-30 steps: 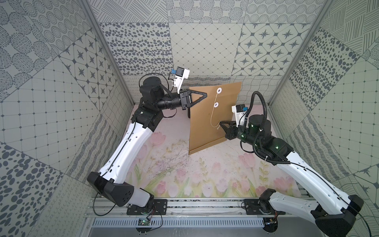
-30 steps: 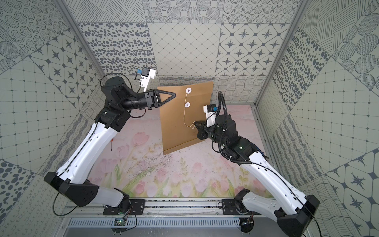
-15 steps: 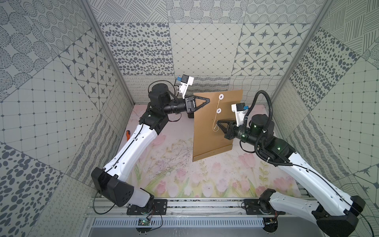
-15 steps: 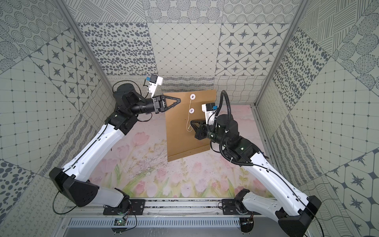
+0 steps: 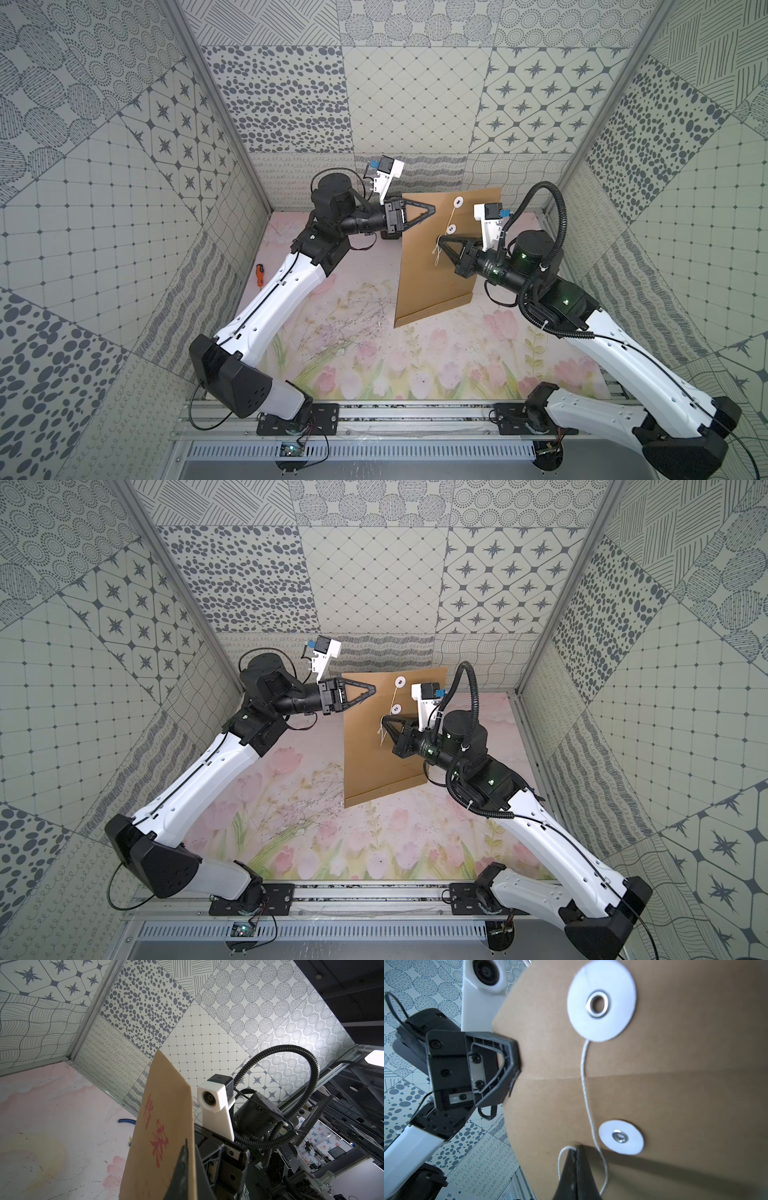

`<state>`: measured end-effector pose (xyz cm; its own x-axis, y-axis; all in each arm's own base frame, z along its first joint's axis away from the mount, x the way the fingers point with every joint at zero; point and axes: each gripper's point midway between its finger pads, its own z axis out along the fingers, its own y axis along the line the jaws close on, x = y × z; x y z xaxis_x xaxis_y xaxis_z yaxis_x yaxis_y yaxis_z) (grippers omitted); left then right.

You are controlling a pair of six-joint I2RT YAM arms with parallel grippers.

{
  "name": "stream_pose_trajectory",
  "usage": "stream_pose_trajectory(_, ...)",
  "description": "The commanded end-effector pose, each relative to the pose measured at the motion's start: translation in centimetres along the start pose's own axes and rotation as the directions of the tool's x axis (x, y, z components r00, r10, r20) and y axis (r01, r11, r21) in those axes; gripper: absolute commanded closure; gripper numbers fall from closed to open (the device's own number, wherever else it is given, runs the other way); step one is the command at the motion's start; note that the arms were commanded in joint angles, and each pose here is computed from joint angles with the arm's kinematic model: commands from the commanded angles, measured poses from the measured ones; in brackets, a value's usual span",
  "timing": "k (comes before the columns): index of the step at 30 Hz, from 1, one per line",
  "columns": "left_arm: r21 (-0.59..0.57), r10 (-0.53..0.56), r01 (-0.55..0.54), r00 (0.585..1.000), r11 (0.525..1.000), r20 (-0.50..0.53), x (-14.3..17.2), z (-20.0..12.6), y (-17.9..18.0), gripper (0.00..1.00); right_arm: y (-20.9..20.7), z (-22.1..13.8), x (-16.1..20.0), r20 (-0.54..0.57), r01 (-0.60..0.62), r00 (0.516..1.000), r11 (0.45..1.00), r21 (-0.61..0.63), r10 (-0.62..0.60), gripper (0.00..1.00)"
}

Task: Close the mouth of the file bag
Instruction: Adjust the file bag.

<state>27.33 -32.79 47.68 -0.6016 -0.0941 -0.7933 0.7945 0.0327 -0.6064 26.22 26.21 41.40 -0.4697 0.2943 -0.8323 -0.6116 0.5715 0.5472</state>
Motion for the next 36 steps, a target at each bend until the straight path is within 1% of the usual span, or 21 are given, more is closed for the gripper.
stream_pose_trajectory(1, 0.101, 0.112, -0.111, 0.994, 0.989, -0.004, -0.3, 0.0, -3.0, 1.00, 0.4, -0.8, -2.2, 0.068, -0.001, 0.998, 1.000, 0.025, -0.001, 1.00)
stream_pose_trajectory(5, 0.164, 0.132, -0.127, 0.991, 0.978, -0.023, 0.0, -0.2, -4.6, 1.00, -0.3, -1.1, -2.2, 0.075, 0.013, 0.997, 0.998, 0.059, -0.017, 1.00)
stream_pose_trajectory(8, 0.189, 0.145, -0.136, 0.989, 0.973, -0.034, 0.2, -0.2, -5.2, 1.00, 0.5, -0.9, -1.9, 0.038, 0.034, 0.999, 0.999, 0.021, -0.035, 1.00)
stream_pose_trajectory(11, 0.157, 0.159, -0.154, 0.987, 0.975, -0.021, -0.1, -0.3, -4.9, 1.00, 1.4, -0.3, -0.7, -0.025, 0.019, 0.999, 0.999, -0.047, -0.020, 1.00)
stream_pose_trajectory(14, 0.120, 0.144, -0.145, 0.989, 0.982, 0.011, -0.7, -0.2, -4.2, 1.00, 1.4, 0.1, 0.7, -0.074, 0.000, 0.997, 0.998, -0.059, -0.005, 1.00)
stream_pose_trajectory(17, 0.067, 0.130, -0.132, 0.991, 0.989, 0.039, -1.0, -0.2, -3.1, 1.00, 0.7, -0.6, 1.0, -0.073, 0.014, 0.997, 0.999, -0.034, -0.017, 1.00)
stream_pose_trajectory(23, -0.048, 0.159, -0.155, 0.981, 0.987, 0.112, -1.9, -1.2, -1.9, 1.00, 0.7, -1.6, 0.9, -0.069, 0.032, 0.997, 0.999, -0.029, -0.034, 1.00)
stream_pose_trajectory(26, -0.059, 0.186, -0.180, 0.974, 0.982, 0.132, -2.3, -1.8, -2.0, 1.00, 0.8, -2.2, 0.5, -0.060, 0.045, 0.997, 0.999, -0.027, -0.047, 1.00)
stream_pose_trajectory(29, -0.041, 0.171, -0.167, 0.973, 0.985, 0.155, -2.9, -2.4, -1.6, 1.00, 0.0, -2.7, 0.3, -0.056, 0.049, 0.997, 0.999, 0.004, -0.049, 1.00)
stream_pose_trajectory(32, 0.026, 0.130, -0.137, 0.976, 0.990, 0.175, -3.6, -2.7, -1.6, 1.00, -1.4, -3.0, 0.0, -0.053, 0.040, 0.998, 0.998, 0.057, -0.037, 1.00)
stream_pose_trajectory(36, 0.091, 0.125, -0.138, 0.982, 0.986, 0.142, -3.5, -2.3, -2.1, 1.00, -2.5, -3.3, -0.4, -0.046, 0.033, 0.999, 0.995, 0.095, -0.029, 1.00)
